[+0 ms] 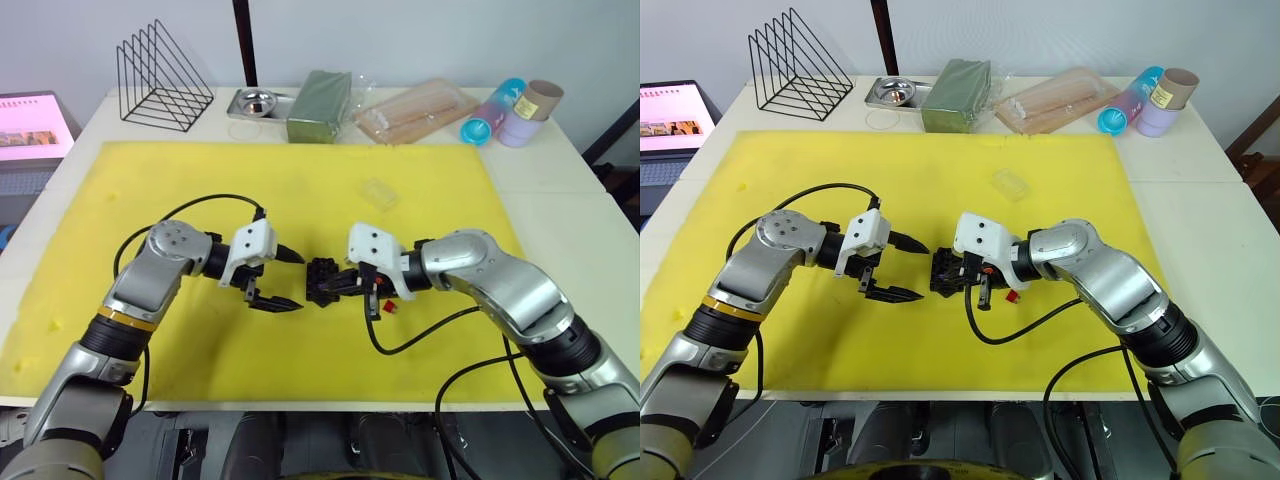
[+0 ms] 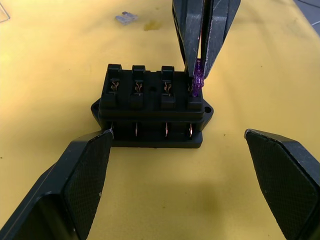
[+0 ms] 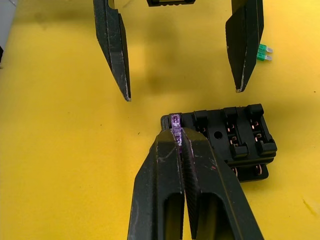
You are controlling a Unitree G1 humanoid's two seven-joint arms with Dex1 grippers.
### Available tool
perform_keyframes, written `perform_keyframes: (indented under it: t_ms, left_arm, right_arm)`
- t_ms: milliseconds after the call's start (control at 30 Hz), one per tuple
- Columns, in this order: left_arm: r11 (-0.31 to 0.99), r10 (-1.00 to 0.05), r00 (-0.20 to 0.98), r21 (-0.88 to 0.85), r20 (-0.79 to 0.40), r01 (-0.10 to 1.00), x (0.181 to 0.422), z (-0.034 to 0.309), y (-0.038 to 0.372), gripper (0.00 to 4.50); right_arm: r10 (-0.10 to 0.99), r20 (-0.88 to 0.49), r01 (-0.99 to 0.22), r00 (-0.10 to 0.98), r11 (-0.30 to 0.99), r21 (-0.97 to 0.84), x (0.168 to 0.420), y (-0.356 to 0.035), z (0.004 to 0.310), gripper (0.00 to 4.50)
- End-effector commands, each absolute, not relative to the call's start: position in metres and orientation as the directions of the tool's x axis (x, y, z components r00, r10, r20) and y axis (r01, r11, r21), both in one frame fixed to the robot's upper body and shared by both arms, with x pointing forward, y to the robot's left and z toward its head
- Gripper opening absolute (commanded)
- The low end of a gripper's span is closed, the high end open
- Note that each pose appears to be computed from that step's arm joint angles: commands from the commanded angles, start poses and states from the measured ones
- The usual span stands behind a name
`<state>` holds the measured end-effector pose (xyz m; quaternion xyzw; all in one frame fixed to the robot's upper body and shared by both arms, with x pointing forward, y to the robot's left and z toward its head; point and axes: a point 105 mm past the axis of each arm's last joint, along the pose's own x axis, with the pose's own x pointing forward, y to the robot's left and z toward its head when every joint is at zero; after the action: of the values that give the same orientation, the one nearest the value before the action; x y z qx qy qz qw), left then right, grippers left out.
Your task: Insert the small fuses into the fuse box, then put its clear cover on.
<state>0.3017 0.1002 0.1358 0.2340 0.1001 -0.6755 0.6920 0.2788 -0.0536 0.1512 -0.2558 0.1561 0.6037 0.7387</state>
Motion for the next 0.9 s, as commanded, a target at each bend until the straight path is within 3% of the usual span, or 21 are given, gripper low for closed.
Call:
perform_keyframes:
  t_ms: [33, 433, 833, 900]
  left_arm:
    - [-0.034, -0.892, 0.072, 0.224, -0.446, 0.974, 0.302, 0.143, 0.098, 4.46]
    - [-0.026, -0.893, 0.081, 0.231, -0.442, 0.973, 0.304, 0.141, 0.096, 4.46]
    - [-0.019, -0.893, 0.087, 0.229, -0.441, 0.973, 0.303, 0.141, 0.096, 4.46]
    - [-0.017, -0.893, 0.089, 0.230, -0.441, 0.973, 0.304, 0.141, 0.097, 4.50]
  right_arm:
    - [0.829, -0.511, -0.965, 0.225, 0.117, -0.235, 0.277, -0.049, 0.165, 0.00]
    - [0.755, -0.606, -0.956, 0.251, 0.096, -0.277, 0.284, -0.056, 0.132, 0.00]
    - [0.778, -0.576, -0.958, 0.250, 0.113, -0.263, 0.287, -0.055, 0.145, 0.00]
    - [0.783, -0.569, -0.957, 0.252, 0.114, -0.267, 0.287, -0.055, 0.149, 0.52]
